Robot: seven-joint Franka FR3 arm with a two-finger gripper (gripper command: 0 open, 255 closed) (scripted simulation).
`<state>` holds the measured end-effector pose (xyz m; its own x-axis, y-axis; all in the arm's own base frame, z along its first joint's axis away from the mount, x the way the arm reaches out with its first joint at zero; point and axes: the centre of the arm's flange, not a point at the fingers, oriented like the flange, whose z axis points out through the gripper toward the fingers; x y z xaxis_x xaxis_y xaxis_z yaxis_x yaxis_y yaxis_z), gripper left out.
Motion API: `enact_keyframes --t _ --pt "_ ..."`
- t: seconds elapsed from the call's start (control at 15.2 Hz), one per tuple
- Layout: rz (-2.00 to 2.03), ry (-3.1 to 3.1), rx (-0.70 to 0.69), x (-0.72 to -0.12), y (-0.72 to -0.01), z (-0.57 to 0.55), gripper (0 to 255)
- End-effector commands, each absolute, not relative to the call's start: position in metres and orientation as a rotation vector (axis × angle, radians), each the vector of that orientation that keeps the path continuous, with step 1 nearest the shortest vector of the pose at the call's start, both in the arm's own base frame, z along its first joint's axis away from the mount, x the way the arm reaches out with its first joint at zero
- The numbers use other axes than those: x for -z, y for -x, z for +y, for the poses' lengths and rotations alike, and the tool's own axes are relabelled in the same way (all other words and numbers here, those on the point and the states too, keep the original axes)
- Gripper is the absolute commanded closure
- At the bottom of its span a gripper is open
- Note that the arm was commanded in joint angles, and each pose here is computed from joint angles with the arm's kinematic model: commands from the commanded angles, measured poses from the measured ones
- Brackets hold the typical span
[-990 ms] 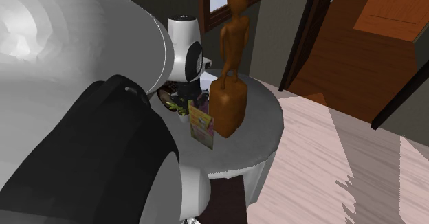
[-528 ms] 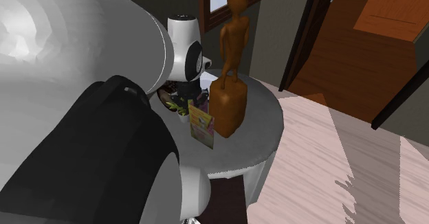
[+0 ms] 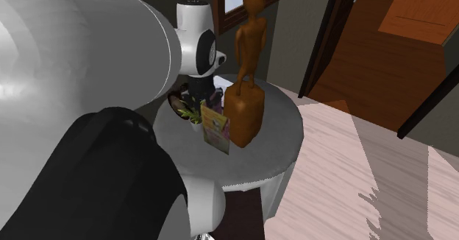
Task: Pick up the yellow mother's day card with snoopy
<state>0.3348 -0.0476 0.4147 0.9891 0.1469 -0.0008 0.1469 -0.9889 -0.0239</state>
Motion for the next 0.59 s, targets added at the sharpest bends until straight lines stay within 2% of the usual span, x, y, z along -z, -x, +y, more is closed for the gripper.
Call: enact_keyframes --t 0.0,0.53 --pt "-0.23 3.109 -0.004 -0.426 -0.335 -0.048 255" --pt "-0.23 3.109 -0.004 -0.458 -0.335 -0.048 255"
